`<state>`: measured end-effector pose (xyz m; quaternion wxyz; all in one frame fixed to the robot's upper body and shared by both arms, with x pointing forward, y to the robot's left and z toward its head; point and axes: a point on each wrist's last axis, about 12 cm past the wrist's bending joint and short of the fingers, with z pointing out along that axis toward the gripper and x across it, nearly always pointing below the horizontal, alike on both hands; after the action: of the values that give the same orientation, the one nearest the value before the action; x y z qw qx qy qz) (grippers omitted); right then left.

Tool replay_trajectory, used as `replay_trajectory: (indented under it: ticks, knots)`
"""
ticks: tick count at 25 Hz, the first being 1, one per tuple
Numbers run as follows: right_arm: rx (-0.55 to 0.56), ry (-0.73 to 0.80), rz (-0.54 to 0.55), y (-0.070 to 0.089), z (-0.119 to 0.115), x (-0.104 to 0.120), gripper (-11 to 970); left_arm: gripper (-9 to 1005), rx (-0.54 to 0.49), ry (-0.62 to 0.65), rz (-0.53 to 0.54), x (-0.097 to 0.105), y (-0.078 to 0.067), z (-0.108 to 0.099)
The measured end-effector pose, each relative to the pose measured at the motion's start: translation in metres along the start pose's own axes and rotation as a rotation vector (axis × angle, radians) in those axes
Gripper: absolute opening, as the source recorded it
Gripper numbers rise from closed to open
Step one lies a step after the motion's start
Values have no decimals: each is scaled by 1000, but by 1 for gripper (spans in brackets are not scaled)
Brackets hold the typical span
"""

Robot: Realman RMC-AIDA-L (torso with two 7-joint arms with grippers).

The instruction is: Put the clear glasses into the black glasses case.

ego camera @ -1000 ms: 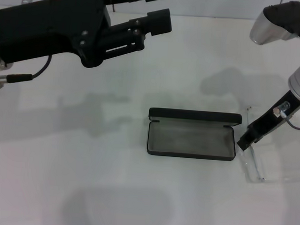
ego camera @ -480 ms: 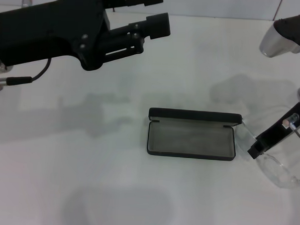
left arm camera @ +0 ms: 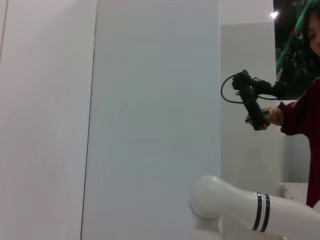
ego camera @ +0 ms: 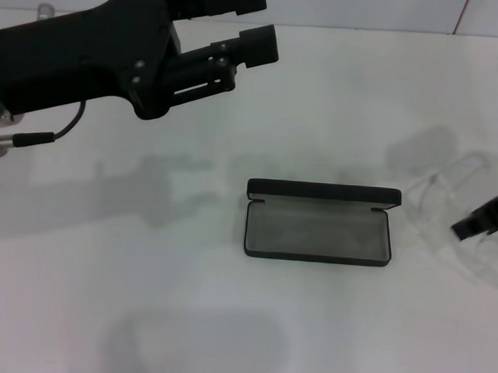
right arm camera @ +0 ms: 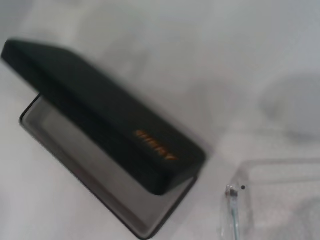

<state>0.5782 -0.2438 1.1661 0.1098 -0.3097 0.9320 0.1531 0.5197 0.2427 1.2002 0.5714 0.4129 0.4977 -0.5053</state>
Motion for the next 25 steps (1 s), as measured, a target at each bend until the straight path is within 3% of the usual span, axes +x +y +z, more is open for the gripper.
replay_trajectory:
  ticks: [5, 7, 11, 14, 17, 19, 25]
  knots:
    - [-6, -193, 10, -14, -38, 19, 143, 424, -2, -9, 2, -1, 0, 0]
    - [-21, -325, -34, -13, -58, 28, 133, 421, -5, -16, 4, -1, 0, 0]
    - [-39, -593, -175, -5, -95, 49, 119, 417, -13, -36, -2, -3, 0, -2]
    - [-108, -792, -373, 9, -113, 64, 119, 414, -16, -62, -7, -5, 0, -2]
    - [-212, -909, -589, 25, -110, 71, 119, 410, -10, -85, -6, -7, 1, -1]
    - [-287, -932, -674, 32, -97, 67, 119, 408, 2, -100, -6, -9, 1, 2]
    - [-481, -945, -838, 49, -56, 36, 119, 342, 71, -113, -26, -13, 2, 19]
